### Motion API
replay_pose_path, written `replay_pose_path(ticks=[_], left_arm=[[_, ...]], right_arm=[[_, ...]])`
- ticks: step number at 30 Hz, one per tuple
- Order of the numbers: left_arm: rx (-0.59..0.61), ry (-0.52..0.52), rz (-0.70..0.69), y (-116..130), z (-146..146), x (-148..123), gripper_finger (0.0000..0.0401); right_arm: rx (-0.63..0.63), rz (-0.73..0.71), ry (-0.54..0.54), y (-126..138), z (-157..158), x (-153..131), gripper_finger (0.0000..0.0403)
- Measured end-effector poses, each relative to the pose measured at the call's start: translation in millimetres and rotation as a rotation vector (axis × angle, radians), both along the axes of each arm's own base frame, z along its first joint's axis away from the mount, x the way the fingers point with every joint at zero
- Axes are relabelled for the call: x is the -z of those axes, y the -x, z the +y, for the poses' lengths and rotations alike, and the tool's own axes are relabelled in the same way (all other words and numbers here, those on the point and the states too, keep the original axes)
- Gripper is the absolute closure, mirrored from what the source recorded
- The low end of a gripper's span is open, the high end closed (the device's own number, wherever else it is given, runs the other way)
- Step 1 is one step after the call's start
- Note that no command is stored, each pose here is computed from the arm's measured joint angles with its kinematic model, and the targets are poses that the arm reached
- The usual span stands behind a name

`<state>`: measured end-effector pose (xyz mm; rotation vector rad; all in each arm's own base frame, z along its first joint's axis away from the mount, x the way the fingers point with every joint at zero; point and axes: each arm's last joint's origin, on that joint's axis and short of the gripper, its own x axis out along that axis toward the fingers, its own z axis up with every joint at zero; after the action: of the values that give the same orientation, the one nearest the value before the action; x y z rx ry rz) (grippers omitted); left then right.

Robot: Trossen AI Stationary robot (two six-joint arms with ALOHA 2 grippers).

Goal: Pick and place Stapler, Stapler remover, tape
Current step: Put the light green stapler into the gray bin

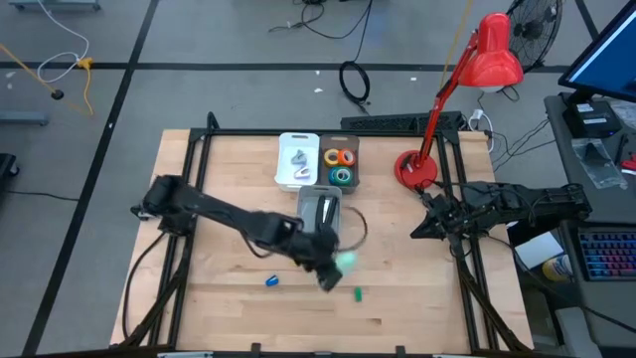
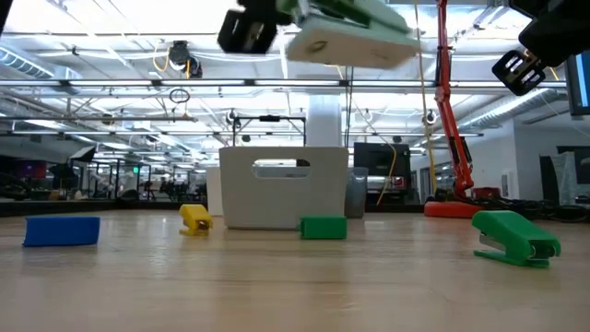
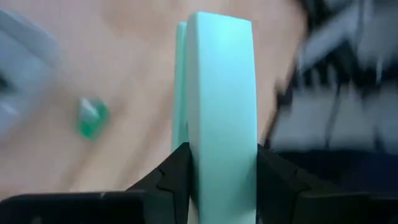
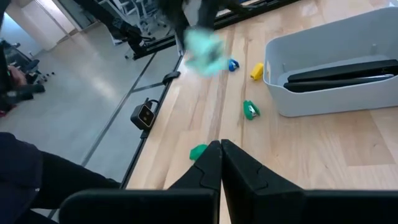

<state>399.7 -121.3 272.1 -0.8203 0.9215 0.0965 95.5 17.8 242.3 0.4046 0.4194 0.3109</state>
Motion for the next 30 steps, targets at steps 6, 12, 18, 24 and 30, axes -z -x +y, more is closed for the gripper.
replay_pose_path(ticks=[6,12,18,24,30], left_arm=[[-0.464,-0.105,-0.069,18.1,35.4,-35.3,0.0269],[-0.772,-0.090,-0.001,23.7,70.2,-32.3,0.0269],[-0.880,-0.018,0.078,10.0,92.5,-9.5,0.0269],[-0.984,0.014,0.250,9.7,100.1,17.5,0.0269],[-1.025,0.037,0.331,11.9,101.0,26.0,0.0269]], right_arm=[[-0.001,0.000,0.000,0.0,0.1,0.0,0.0403],[-0.002,0.000,0.002,0.0,0.0,0.1,0.0403],[-0.004,0.004,0.007,0.3,0.0,0.6,0.0403],[-0.006,0.023,0.009,0.9,0.0,2.3,0.0403],[-0.013,0.032,0.029,1.6,-0.1,3.8,0.0403]])
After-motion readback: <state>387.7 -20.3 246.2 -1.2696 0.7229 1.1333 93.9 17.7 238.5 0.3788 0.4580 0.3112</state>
